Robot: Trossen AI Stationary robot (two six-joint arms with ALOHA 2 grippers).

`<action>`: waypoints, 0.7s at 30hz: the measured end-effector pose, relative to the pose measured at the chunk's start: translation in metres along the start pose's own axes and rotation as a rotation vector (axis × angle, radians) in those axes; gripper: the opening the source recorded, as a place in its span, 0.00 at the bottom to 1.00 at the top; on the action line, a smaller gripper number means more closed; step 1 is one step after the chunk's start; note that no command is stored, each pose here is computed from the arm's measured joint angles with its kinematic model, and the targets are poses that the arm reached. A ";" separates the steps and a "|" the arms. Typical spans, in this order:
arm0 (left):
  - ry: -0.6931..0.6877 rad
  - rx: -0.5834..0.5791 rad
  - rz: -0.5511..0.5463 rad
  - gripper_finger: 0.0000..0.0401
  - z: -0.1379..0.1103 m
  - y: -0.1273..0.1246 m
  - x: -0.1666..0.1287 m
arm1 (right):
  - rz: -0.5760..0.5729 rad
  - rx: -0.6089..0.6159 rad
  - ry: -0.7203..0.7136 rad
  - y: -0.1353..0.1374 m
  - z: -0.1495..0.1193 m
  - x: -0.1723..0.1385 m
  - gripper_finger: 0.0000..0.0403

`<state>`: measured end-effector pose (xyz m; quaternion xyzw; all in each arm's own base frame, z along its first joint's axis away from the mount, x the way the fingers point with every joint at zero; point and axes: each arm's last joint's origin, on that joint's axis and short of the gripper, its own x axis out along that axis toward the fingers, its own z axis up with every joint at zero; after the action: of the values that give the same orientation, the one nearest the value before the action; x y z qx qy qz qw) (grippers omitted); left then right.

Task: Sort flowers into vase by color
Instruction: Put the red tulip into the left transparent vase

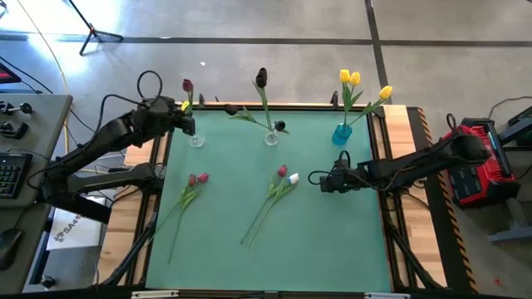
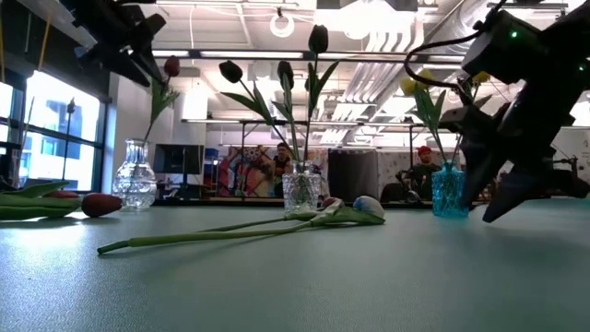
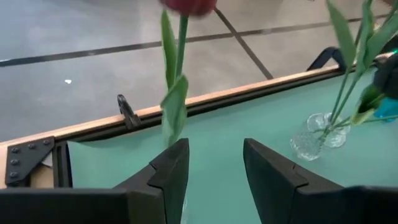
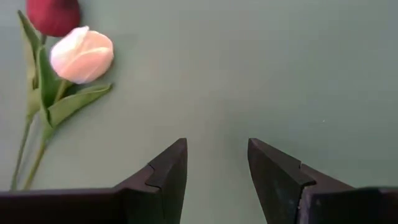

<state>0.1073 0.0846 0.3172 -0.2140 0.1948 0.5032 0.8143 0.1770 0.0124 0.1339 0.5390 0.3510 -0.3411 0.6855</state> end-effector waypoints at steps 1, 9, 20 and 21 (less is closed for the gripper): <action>0.011 -0.001 -0.007 0.36 -0.002 0.000 0.001 | -0.007 -0.002 0.001 -0.001 0.000 0.003 0.39; 0.057 -0.075 -0.082 0.38 -0.005 -0.002 0.001 | 0.020 -0.012 0.009 0.005 -0.005 0.019 0.39; -0.054 -0.056 -0.242 0.28 0.005 -0.019 -0.003 | 0.145 -0.033 0.078 0.016 -0.013 0.019 0.39; -0.050 -0.052 -0.237 0.28 0.004 -0.019 -0.003 | 0.150 -0.036 0.078 0.016 -0.014 0.019 0.39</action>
<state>0.1237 0.0774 0.3250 -0.2441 0.1348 0.4136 0.8667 0.1989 0.0276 0.1236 0.5644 0.3423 -0.2613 0.7043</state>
